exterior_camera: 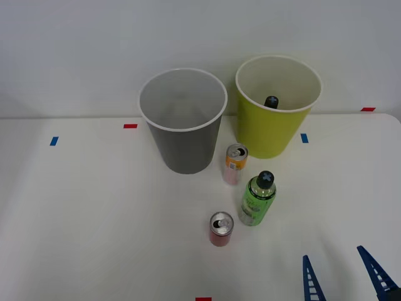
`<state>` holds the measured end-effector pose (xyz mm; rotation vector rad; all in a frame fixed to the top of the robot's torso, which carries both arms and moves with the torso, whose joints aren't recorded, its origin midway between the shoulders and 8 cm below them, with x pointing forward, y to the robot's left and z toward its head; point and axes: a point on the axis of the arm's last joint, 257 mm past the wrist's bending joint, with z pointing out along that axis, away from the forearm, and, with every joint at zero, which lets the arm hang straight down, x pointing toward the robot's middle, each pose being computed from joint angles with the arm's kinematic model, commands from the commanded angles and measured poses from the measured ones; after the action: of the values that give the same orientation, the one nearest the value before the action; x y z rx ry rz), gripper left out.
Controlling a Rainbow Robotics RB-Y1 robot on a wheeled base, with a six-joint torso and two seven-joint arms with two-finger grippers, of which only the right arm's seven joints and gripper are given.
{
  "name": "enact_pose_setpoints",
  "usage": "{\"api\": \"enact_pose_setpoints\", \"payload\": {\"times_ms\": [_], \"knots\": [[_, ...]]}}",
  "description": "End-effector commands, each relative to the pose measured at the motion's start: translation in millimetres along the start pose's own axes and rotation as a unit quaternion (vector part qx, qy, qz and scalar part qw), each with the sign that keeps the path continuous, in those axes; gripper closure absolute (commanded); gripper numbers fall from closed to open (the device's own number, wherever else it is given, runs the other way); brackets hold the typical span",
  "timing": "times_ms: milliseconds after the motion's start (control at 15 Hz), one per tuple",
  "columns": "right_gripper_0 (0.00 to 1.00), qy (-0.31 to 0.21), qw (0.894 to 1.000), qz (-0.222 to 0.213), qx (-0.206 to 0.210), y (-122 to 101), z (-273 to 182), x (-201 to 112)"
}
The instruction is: Put cans in the gray bin, plastic bottles in the light green bin
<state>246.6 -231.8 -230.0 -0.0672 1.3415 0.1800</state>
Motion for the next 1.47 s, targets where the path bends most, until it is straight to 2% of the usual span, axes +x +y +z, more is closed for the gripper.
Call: {"api": "enact_pose_setpoints", "payload": {"times_ms": [67, 333, 800, 1067, 1467], "knots": [[0.00, -0.002, 1.000, 0.014, -0.013, 8.2, 17.6, 9.7], [0.00, -0.008, 0.999, 0.010, -0.040, 16.8, 41.6, 29.8], [0.00, -0.034, 0.994, 0.054, -0.086, 55.7, 98.8, 38.4], [0.00, -0.020, 0.993, 0.036, -0.111, 69.2, 131.4, 44.1], [0.00, -0.001, 0.993, 0.017, -0.119, 76.9, 158.1, 51.3]]}}
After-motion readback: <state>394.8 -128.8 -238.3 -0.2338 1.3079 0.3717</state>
